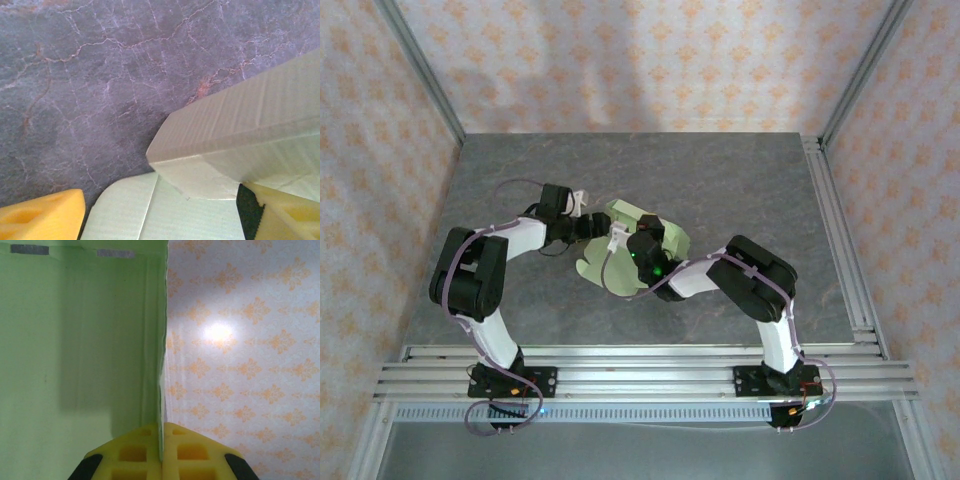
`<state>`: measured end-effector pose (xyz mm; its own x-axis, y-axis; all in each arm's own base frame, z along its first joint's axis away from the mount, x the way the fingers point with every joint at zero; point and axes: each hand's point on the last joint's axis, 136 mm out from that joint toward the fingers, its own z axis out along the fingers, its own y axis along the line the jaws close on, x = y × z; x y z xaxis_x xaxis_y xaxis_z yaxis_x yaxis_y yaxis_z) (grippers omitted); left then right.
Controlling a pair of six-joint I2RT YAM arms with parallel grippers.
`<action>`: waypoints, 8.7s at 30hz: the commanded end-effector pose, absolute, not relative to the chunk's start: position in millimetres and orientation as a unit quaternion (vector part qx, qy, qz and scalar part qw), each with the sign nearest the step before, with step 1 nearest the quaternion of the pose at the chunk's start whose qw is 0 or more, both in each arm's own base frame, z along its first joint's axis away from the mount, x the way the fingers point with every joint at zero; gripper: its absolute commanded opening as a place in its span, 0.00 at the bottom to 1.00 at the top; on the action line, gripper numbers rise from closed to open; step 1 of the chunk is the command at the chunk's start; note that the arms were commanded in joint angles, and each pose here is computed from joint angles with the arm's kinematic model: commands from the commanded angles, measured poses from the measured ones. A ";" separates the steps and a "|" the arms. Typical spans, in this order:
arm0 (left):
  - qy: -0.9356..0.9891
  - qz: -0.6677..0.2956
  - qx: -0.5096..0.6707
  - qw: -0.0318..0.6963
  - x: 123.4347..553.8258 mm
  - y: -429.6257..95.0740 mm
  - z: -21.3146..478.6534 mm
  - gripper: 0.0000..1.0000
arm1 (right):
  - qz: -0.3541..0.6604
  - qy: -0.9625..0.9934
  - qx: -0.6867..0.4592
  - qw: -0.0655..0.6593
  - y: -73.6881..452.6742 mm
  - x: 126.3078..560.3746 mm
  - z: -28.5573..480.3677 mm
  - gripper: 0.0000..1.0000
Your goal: Fold the paper box
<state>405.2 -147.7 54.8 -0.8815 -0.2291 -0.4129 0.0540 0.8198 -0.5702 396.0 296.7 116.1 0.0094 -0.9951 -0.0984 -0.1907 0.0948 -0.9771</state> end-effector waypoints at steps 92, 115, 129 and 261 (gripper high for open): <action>0.932 -0.171 0.024 0.318 395.4 -121.1 78.9 0.89 | -0.152 0.764 -0.500 0.378 297.5 381.8 115.1 0.00; 0.954 -0.126 -0.018 0.272 405.1 -109.6 54.5 0.84 | -0.068 0.798 -0.460 0.382 289.8 377.5 134.6 0.00; 0.958 -0.073 -0.032 0.274 408.0 -89.8 53.4 0.84 | -0.014 0.803 -0.442 0.401 294.1 373.2 155.9 0.00; 0.943 -0.239 0.025 0.231 453.9 -99.4 72.9 0.76 | -0.395 0.588 -0.540 0.455 324.5 419.6 125.9 0.00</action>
